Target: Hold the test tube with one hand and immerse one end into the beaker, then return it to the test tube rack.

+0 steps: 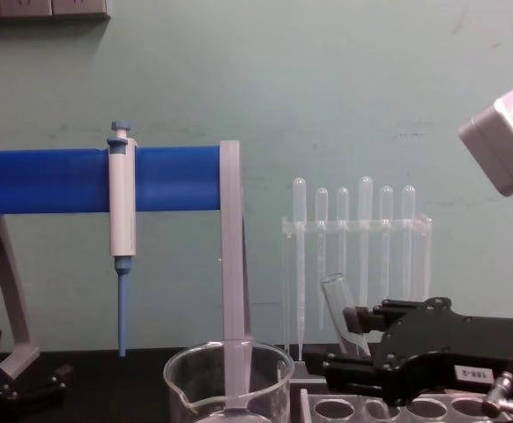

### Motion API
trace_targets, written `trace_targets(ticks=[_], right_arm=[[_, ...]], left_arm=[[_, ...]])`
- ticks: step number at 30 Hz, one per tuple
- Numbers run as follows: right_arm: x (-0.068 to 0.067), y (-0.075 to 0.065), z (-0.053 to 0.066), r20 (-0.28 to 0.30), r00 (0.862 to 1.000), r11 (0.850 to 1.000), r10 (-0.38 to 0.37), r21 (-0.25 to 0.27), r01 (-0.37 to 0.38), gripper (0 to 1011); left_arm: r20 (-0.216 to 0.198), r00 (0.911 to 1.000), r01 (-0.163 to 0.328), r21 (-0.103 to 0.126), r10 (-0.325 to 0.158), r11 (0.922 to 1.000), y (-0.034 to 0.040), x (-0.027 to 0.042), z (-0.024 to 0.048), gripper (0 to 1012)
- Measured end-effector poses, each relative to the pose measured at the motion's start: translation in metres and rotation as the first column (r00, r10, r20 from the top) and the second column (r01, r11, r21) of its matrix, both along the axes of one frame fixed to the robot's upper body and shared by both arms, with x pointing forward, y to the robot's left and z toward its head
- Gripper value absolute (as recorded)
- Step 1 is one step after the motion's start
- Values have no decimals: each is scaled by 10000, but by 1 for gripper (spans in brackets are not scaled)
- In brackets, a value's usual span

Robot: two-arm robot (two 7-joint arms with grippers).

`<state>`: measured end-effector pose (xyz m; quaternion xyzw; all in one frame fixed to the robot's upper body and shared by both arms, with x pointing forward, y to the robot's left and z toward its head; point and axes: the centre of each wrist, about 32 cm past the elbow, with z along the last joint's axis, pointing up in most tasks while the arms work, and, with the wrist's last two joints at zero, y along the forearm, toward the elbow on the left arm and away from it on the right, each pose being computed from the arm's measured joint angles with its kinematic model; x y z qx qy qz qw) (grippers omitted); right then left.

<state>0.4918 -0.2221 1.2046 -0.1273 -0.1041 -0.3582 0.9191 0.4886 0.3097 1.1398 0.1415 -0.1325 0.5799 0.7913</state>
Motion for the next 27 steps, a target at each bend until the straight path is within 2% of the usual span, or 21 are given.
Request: trace_targets(ticks=[6, 7, 8, 11, 13, 15, 18, 23, 27], right_arm=[[5, 27, -4, -16, 10000, 10000, 9, 45, -9, 507], [6, 30, -6, -21, 10000, 10000, 9, 53, -8, 507], [8, 33, -8, -30, 10000, 10000, 11, 66, -11, 437], [5, 32, -8, -22, 10000, 9999, -24, 114, 25, 377], [-8, 28, 2, 13, 10000, 9998, -54, 171, 54, 274], [-26, 21, 10, 44, 10000, 9997, -76, 227, 75, 233], [-68, -3, 48, 180, 9997, 9989, -137, 445, 129, 228], [-139, -64, 112, 272, 9991, 9923, -329, 1201, 295, 228], [-214, -122, 198, 335, 9978, 9761, -570, 2120, 486, 227]], left_arm=[[0, 10000, -1, 0, 1, 10000, 0, 0, 0, 1000], [1, 10000, -1, 0, 1, 10000, 0, 0, 0, 1000], [-1, 10000, -1, 0, 1, 10000, 0, 0, 0, 1000], [0, 10000, -1, 0, 1, 10000, 0, 0, 0, 1000], [1, 10000, -1, 0, 1, 10000, 0, 0, 0, 1000], [0, 10000, -1, 0, 1, 10000, 0, 0, 0, 1000], [0, 10000, 0, 0, 0, 10000, 0, 0, 0, 1000], [-1, 10000, 0, 0, 0, 10000, 0, 0, 0, 1000], [0, 10000, -1, 0, 1, 10000, 0, 0, 0, 1000]])
